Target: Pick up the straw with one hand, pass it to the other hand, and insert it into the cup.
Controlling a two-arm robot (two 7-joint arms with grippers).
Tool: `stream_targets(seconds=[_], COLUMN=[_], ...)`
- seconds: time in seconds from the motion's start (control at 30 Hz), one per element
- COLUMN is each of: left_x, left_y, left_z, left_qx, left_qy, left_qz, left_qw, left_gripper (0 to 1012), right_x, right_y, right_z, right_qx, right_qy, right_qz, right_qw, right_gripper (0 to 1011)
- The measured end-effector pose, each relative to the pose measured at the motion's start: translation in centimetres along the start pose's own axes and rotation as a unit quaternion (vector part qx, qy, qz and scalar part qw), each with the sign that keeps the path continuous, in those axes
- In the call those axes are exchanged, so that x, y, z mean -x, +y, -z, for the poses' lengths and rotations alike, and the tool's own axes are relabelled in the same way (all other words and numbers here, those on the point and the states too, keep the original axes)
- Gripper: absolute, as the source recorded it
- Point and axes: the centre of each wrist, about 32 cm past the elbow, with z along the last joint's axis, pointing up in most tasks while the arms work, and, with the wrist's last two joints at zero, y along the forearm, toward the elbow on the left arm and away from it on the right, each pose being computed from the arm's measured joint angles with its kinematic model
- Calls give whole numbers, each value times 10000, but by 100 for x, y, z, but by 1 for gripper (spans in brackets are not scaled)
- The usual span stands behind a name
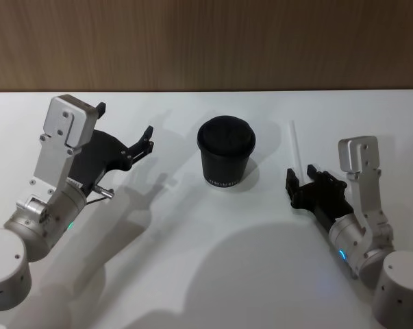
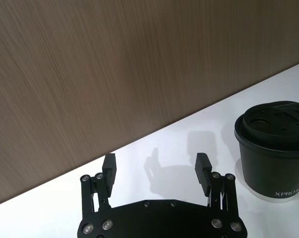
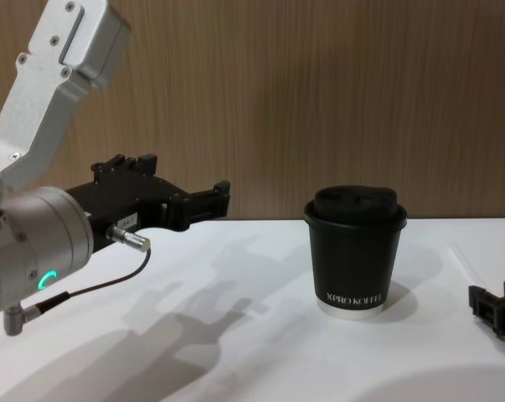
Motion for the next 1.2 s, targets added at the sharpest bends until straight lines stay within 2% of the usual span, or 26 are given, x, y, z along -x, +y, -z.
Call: stream_targets(seconds=[0.03, 0.07, 0.43, 0.73, 1.0, 1.2], left_x=[0, 0, 0, 0, 0, 0], left_y=[0, 0, 0, 0, 0, 0], left_z=[0, 0, 0, 0, 0, 0], left_qx=[0, 0, 0, 0, 0, 0], left_qy=[0, 0, 0, -1, 0, 0], left_qz=[0, 0, 0, 0, 0, 0], left_qw=[10000, 10000, 10000, 10000, 10000, 10000], left_gripper=[1002, 1001, 1001, 1001, 1001, 1001], right_x=[0, 0, 3, 3, 2, -8], right_y=[0, 0, 1, 1, 1, 4], right_z=[0, 0, 2, 3, 5, 19], right_qx=[0, 1, 4, 5, 4, -137], right_qy=[-1, 0, 4, 3, -1, -138], right_qz=[0, -1, -5, -6, -4, 6], right_qw=[10000, 10000, 10000, 10000, 10000, 9998], right_gripper=[413, 413, 72, 2, 0, 0])
